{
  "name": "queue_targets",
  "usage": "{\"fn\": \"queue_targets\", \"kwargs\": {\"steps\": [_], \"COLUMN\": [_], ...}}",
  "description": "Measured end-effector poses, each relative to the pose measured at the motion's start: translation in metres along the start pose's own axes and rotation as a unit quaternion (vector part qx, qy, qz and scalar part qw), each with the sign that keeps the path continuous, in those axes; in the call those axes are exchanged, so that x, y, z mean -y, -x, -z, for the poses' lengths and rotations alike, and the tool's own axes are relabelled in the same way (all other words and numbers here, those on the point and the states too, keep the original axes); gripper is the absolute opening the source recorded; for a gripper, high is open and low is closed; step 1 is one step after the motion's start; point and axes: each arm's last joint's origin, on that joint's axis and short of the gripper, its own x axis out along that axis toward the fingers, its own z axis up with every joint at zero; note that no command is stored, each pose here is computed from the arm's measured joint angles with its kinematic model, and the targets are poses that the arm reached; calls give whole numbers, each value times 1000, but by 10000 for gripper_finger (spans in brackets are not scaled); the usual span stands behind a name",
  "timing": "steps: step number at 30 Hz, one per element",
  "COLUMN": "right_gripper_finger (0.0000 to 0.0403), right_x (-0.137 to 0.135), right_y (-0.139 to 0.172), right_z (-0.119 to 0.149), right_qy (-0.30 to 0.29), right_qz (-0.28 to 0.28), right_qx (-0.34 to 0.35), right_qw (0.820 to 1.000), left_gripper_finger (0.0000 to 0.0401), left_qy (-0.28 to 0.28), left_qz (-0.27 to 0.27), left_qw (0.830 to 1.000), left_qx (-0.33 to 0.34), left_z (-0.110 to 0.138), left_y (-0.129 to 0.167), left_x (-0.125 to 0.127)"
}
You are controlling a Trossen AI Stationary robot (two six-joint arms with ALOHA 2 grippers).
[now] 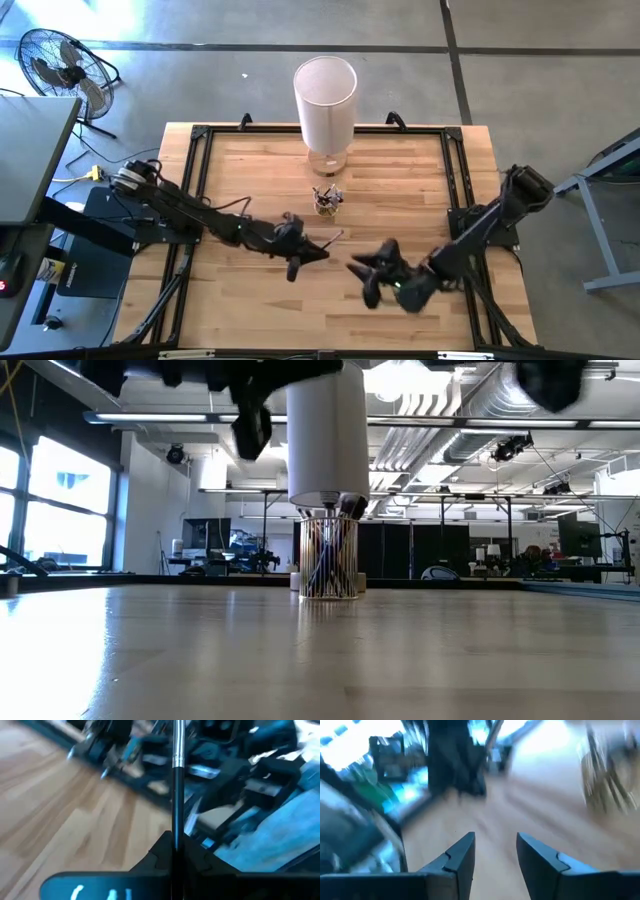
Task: Put items in baskets/containers
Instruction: Put the black eyeshadow brush into the gold pen organizer
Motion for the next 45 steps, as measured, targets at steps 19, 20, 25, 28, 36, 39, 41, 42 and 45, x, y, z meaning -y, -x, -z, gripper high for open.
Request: {"fn": "queue_targets", "kwargs": {"steps": [19,20,25,28,36,39,41,42,45], "right_gripper_finger": [140,140,141,143,138,127,101,79,17], "right_x": [5,5,5,7,14,16,16,16,16], "right_y": [-49,-50,-50,-53,-66,-69,-69,-69,-69], "right_z": [-61,-61,-61,-64,-78,-81,-81,-81,-82], "right_qy": [-16,-14,-6,-6,-17,-20,-7,1,15], "right_qz": [-64,-66,-66,-62,-95,-100,-103,-102,-102], "right_qx": [113,112,114,116,109,111,109,110,113], "right_qw": [991,991,991,991,989,989,989,989,988], "left_gripper_finger": [7,7,4,6,4,4,4,4,11], "left_qy": [-3,-3,-3,-1,6,6,5,5,1], "left_qz": [12,12,13,12,16,15,12,9,5], "left_qw": [1000,1000,1000,1000,1000,1000,1000,1000,1000], "left_qx": [20,20,22,22,17,17,12,10,7], "left_z": [-14,-14,-14,-14,-14,-13,-12,-12,-11], "left_y": [-6,-6,-6,-6,-6,-6,-6,-6,-6], "left_x": [12,12,13,13,13,12,12,11,10]}}
